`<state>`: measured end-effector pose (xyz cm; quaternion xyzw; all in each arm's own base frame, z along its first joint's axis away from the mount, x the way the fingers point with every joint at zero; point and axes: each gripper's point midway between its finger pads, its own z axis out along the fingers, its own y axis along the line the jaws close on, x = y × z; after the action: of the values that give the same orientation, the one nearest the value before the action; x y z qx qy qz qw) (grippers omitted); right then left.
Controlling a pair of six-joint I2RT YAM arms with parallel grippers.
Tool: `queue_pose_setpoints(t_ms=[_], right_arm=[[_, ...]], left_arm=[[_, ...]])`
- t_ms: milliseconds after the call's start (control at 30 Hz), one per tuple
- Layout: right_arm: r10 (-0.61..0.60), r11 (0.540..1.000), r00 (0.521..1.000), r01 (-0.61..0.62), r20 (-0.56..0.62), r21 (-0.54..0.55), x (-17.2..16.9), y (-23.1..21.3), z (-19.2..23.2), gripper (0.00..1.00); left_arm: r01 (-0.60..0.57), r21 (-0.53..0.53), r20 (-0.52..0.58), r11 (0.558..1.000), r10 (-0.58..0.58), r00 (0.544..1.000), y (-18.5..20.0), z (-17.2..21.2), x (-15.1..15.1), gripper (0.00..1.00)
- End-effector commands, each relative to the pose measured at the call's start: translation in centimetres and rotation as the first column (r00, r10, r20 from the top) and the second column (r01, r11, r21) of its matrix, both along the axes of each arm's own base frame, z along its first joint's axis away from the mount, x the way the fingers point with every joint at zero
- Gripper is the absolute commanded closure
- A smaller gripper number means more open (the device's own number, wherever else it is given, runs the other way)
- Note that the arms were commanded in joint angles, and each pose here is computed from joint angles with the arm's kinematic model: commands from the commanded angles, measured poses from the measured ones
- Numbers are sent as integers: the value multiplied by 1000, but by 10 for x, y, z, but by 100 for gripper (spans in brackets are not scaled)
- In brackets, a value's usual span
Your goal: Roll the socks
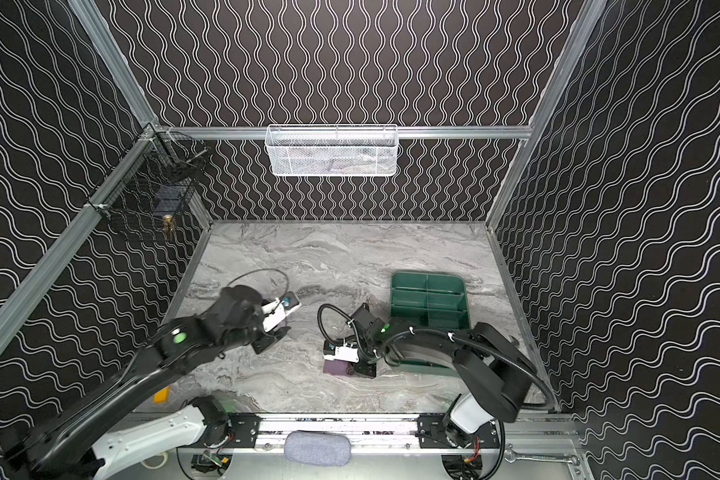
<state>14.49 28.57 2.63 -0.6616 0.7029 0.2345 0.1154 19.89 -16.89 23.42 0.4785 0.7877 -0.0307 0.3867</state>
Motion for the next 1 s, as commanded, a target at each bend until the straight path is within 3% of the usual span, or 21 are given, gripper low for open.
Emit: queue_pose_setpoints(t_ms=[0, 133, 300, 400, 500, 633, 967], right_arm=[[-33, 991, 969, 0, -246, -132, -30, -26, -15, 100], [-83, 982, 958, 32, -276, -184, -13, -26, -27, 100], [-115, 965, 977, 67, -180, -253, 19, -37, -47, 100], [-134, 960, 982, 95, -133, -265, 37, -42, -52, 100], [-140, 959, 984, 107, -111, -261, 47, -42, -54, 100], [-151, 955, 978, 108, -141, -275, 48, -46, -62, 100], [-154, 959, 974, 107, -167, -263, 47, -47, -65, 100]], left_arm=[[154, 2, 19, 988, -154, 988, -5, 13, -20, 46], [238, 44, 37, 970, -240, 970, -10, 16, -23, 45], [268, 200, 10, 942, -276, 961, -23, -17, -12, 42], [319, 368, 5, 873, -345, 939, -41, -50, -20, 42], [382, 464, -52, 799, -406, 912, -61, -86, -31, 43], [454, 465, -113, 760, -458, 882, -92, -122, -44, 43], [478, 415, -121, 774, -474, 872, -141, -172, -39, 41]])
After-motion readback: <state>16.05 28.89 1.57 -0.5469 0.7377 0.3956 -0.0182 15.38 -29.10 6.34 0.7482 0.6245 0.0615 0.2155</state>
